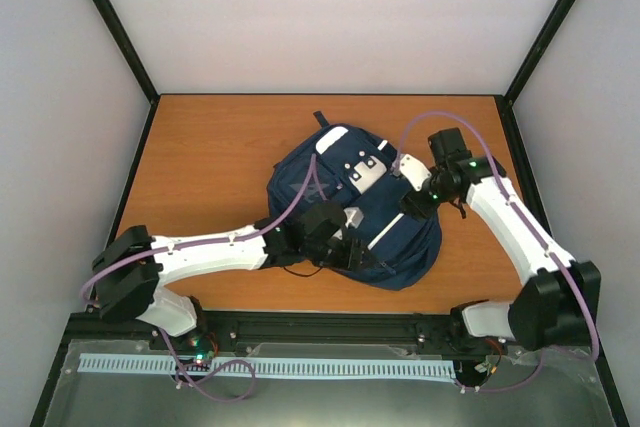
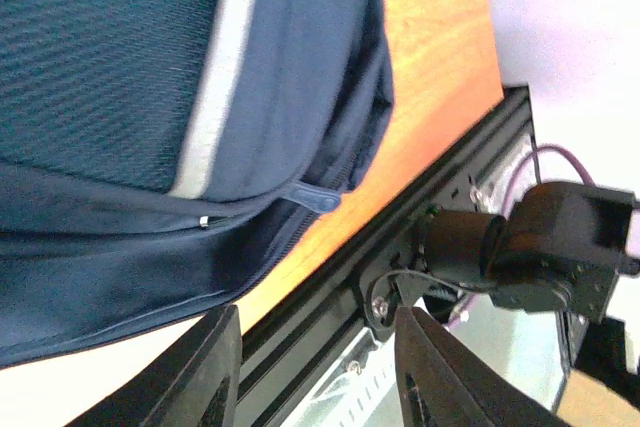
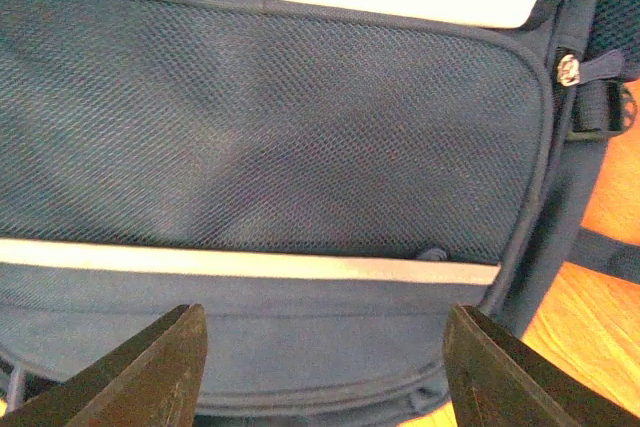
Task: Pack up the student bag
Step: Zip the student bag at the center of the board.
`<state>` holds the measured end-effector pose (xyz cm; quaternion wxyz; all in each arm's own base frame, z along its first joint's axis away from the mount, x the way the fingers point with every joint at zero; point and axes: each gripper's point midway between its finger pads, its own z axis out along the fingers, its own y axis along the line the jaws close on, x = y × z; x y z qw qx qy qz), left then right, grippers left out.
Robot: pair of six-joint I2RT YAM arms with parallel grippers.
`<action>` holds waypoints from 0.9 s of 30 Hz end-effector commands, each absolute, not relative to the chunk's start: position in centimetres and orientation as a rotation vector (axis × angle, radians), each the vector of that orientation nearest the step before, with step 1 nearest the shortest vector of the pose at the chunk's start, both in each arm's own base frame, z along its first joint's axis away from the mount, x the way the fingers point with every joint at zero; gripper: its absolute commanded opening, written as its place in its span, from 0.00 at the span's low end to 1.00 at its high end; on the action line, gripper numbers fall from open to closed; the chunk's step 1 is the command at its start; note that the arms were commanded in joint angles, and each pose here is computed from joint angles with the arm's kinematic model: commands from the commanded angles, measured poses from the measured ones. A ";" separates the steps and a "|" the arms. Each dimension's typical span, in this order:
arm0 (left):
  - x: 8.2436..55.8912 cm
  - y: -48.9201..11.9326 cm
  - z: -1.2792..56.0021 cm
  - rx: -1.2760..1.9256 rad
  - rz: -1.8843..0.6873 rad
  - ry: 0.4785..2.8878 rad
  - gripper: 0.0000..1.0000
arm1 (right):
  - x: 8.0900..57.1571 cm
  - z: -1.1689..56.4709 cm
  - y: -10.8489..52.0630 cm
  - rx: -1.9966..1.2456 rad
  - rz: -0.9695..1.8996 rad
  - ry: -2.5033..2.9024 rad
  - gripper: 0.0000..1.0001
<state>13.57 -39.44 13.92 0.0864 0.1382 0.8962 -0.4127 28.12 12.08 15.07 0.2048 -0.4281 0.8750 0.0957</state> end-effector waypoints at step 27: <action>21.4 -43.3 12.9 -0.268 -1.386 2.527 0.01 | 18.8 11.7 12.3 -1.427 0.441 2.356 0.61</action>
